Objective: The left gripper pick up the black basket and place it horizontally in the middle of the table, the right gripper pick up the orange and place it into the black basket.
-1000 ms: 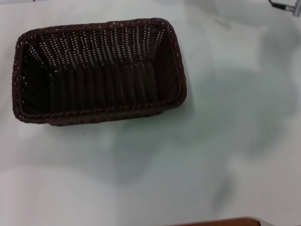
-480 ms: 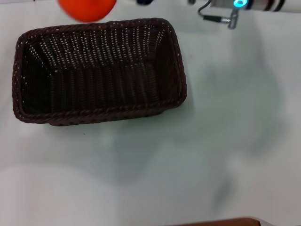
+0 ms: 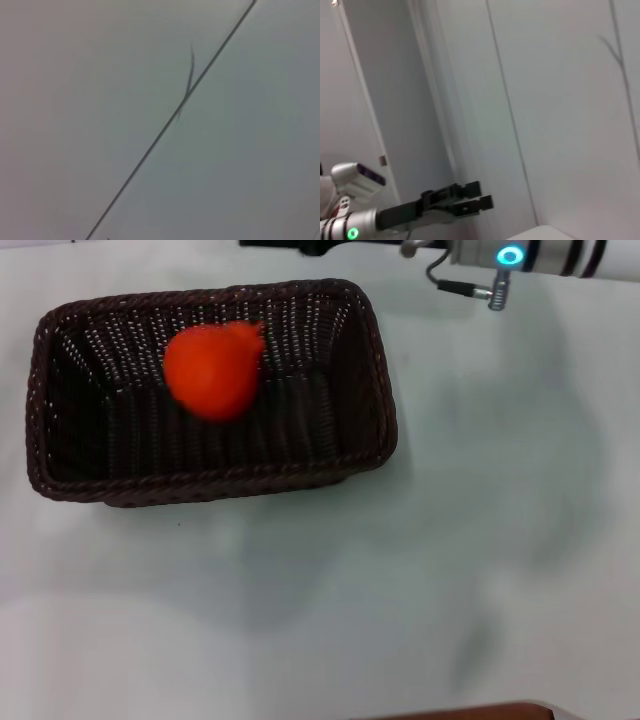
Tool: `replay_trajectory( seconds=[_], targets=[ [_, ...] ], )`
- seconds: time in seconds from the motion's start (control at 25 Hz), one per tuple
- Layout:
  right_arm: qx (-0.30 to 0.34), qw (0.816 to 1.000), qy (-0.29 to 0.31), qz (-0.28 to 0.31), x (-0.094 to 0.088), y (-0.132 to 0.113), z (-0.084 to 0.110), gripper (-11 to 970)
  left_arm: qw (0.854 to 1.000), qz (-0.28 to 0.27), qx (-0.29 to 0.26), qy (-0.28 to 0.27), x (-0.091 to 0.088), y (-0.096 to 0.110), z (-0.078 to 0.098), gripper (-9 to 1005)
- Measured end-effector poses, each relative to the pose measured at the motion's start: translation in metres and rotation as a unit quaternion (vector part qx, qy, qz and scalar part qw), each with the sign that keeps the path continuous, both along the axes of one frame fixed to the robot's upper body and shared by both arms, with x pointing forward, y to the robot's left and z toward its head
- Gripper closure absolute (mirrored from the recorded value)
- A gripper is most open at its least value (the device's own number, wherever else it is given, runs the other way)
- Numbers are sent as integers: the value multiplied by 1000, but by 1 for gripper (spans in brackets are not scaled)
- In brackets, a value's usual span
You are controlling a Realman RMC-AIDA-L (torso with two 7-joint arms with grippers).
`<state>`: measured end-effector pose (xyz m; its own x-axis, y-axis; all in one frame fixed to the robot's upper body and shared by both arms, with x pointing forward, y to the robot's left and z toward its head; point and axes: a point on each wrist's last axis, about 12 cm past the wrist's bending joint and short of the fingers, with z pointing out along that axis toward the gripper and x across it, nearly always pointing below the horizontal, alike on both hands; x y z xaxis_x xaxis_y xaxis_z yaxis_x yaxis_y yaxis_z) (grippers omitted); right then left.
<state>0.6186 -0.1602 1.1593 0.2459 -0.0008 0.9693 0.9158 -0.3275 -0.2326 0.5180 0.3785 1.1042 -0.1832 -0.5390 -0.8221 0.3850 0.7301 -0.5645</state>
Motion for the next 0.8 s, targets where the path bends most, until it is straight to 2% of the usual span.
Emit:
replay_trajectory(
  seconds=[0.04, 0.12, 0.24, 0.36, 0.48, 0.56, 0.68, 0.8],
  targets=[
    [6, 1000, 1, -9, 0, -4, -1, 483, 1000, 3, 1, -4, 0, 0, 0, 129],
    [23, 999, -1, -32, 1, -13, -3, 228, 1000, 10, 6, -16, -2, 0, 0, 129],
    [73, 992, -16, -105, 1, -37, -11, 136, 998, 36, 13, -47, -6, 0, -2, 128],
    [131, 963, -53, -231, -1, -70, -28, 45, 990, 93, 17, -103, -14, 1, -10, 128],
    [167, 911, -91, -365, -12, -103, -48, 44, 973, 165, 23, -158, -24, -3, -21, 128],
    [176, 878, -108, -431, -21, -121, -57, 44, 960, 207, 42, -184, -30, -6, -26, 128],
    [171, 845, -125, -491, -33, -139, -68, 44, 951, 232, 65, -195, -34, -11, -32, 127],
    [164, 823, -132, -527, -43, -151, -74, 44, 948, 242, 69, -193, -35, -12, -35, 126]
  ],
)
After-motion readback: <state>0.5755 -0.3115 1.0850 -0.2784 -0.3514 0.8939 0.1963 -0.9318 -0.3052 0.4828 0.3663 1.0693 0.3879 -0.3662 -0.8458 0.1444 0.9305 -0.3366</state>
